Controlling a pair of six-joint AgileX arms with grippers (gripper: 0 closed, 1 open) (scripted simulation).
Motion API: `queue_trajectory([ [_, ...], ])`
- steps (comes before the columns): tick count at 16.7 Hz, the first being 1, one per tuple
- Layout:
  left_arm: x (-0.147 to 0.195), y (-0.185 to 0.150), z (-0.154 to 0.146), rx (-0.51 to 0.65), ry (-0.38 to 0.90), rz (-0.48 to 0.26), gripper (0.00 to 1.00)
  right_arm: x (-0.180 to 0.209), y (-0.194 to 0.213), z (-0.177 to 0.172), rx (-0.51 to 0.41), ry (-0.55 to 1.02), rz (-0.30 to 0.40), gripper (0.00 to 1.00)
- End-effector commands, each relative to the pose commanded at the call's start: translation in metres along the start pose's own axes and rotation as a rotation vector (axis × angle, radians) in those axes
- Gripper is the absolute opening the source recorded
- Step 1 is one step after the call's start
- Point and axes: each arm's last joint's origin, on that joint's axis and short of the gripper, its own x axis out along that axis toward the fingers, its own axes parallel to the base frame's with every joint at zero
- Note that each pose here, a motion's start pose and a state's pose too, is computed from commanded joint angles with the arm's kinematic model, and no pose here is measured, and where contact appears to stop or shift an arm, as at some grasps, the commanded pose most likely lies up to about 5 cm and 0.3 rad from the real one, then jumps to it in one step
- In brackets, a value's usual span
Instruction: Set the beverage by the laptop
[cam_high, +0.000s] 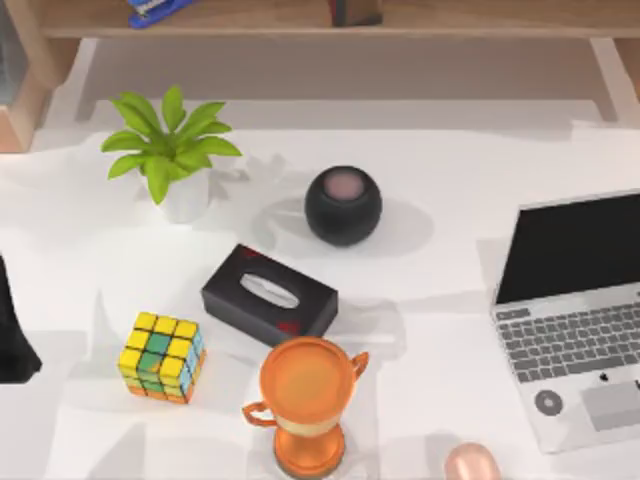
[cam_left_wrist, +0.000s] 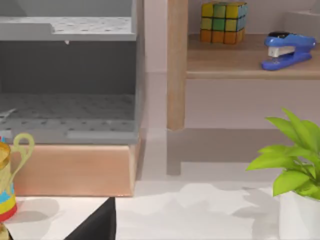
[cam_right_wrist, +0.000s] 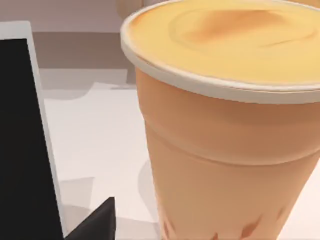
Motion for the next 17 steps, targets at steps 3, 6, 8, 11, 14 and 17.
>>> queue_trajectory([
  [3, 0.0, 0.0, 0.0, 0.0, 0.0, 0.0, 1.0, 0.02, -0.003, 0.004, -0.003, -0.006, -0.001, 1.0],
  [6, 0.0, 0.0, 0.0, 0.0, 0.0, 0.0, 1.0, 0.05, -0.004, 0.0, 0.005, 0.013, 0.0, 1.0],
  [8, 0.0, 0.0, 0.0, 0.0, 0.0, 0.0, 1.0, 0.067, -0.002, -0.002, 0.004, 0.01, -0.001, 1.0],
  [11, 0.0, 0.0, 0.0, 0.0, 0.0, 0.0, 1.0, 0.076, 0.0, -0.002, 0.002, 0.004, 0.0, 1.0],
  [14, 0.0, 0.0, 0.0, 0.0, 0.0, 0.0, 1.0, 0.076, 0.0, -0.002, 0.002, 0.004, 0.0, 1.0],
  [17, 0.0, 0.0, 0.0, 0.0, 0.0, 0.0, 1.0, 0.076, 0.0, -0.002, 0.002, 0.004, 0.0, 0.77],
])
